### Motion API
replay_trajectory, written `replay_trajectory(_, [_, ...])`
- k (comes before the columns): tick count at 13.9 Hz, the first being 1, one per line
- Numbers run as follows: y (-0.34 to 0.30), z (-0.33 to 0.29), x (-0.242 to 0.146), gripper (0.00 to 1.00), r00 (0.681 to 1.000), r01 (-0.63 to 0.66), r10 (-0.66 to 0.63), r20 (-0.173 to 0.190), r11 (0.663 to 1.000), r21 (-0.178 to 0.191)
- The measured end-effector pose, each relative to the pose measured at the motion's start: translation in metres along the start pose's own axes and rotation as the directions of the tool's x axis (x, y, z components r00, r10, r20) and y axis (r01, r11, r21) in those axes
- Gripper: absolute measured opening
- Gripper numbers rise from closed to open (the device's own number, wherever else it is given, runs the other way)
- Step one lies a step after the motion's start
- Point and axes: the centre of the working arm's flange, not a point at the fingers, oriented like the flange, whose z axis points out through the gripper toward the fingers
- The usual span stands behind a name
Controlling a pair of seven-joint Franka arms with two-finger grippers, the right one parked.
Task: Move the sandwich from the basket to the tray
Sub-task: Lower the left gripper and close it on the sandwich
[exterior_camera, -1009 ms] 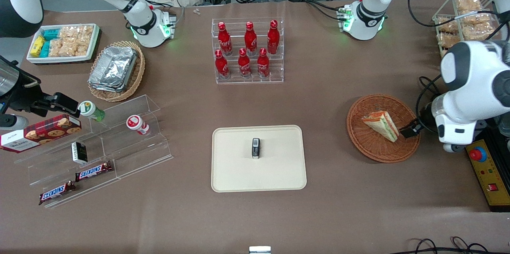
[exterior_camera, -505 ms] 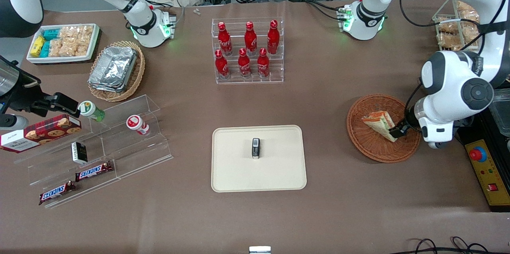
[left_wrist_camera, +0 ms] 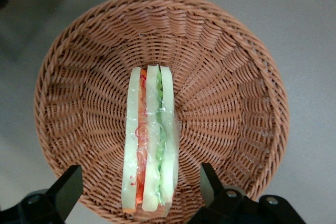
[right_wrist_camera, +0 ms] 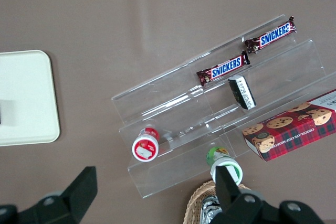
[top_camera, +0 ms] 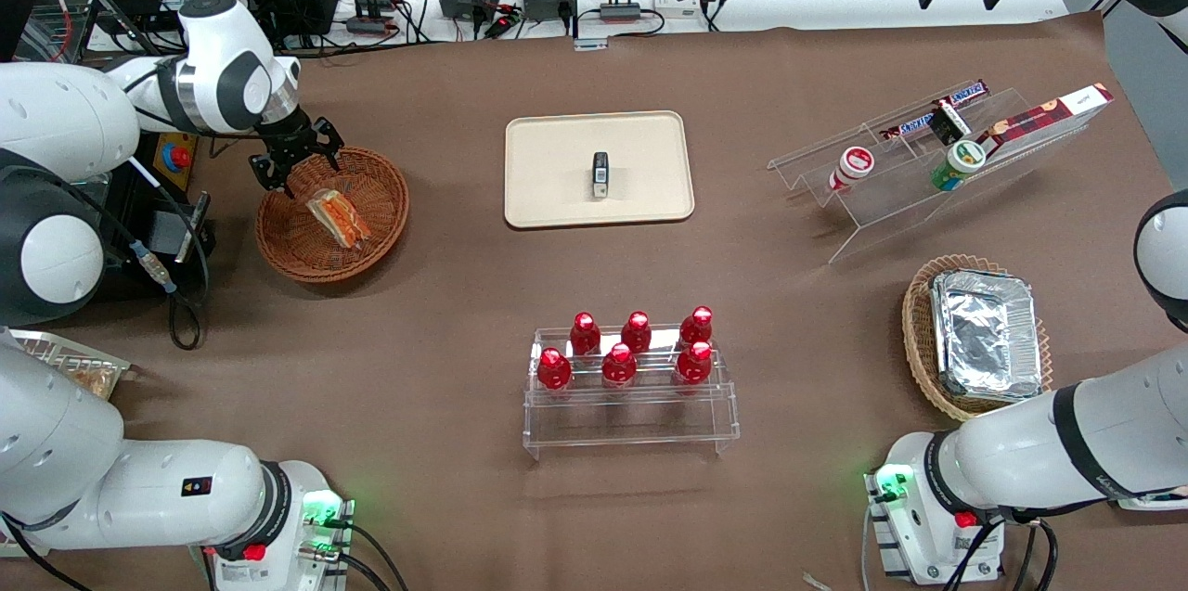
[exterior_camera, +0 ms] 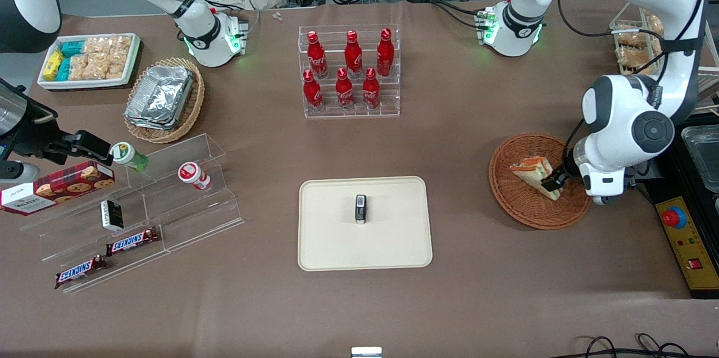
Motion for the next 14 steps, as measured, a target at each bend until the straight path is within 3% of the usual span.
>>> replay_trajectory(14, [-0.007,0.038,-0.007,1.0,1.0,0.009,-0.009,0.0,1.0,-0.016])
